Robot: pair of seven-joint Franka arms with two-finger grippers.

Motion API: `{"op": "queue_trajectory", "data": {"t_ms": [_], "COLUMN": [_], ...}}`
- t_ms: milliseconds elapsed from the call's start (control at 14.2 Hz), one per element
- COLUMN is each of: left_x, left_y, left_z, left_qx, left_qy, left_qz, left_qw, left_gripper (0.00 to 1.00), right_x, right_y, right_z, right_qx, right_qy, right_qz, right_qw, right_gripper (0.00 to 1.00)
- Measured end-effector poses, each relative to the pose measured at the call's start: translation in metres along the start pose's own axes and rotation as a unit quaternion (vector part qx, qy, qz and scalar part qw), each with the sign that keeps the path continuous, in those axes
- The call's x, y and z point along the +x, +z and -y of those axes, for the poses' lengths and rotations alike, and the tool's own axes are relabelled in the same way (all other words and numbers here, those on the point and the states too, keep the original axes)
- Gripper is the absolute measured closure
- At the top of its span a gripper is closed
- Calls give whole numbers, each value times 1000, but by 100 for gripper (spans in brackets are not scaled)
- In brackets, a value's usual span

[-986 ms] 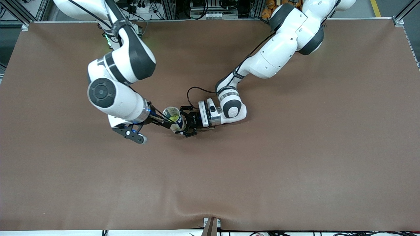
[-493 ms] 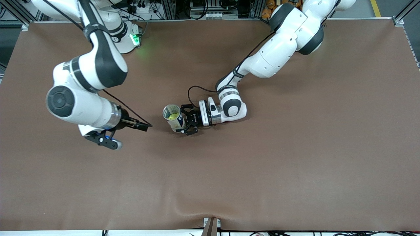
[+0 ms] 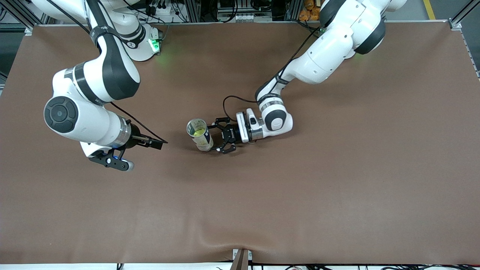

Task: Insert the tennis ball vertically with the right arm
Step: 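Set the can upright on the table and open the left gripper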

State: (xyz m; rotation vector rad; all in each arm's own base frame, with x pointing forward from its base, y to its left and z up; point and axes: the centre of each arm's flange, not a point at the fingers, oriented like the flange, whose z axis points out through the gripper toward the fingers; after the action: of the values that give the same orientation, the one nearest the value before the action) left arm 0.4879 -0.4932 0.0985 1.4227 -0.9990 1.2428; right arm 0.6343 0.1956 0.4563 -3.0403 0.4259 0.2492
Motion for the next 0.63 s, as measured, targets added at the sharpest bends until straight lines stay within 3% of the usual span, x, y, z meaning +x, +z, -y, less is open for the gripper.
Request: {"op": "queue_trajectory", "data": {"t_ms": [352, 634], "left_x": [5, 13], "left_y": [-46, -74], "left_z": [-2, 15], "left_qx": [-3, -44], "left_qy": [-15, -1], "left_qz": [27, 57], "left_qw": [1000, 997], "left_gripper": [0, 0], "right_x": [2, 3], "right_y": [-20, -44], "right_z": [-33, -101], "right_qx": [-2, -1], "right_qy": [-24, -60], "right_qz": [2, -1], "right_qw": [1000, 998], "right_gripper": [0, 0]}}
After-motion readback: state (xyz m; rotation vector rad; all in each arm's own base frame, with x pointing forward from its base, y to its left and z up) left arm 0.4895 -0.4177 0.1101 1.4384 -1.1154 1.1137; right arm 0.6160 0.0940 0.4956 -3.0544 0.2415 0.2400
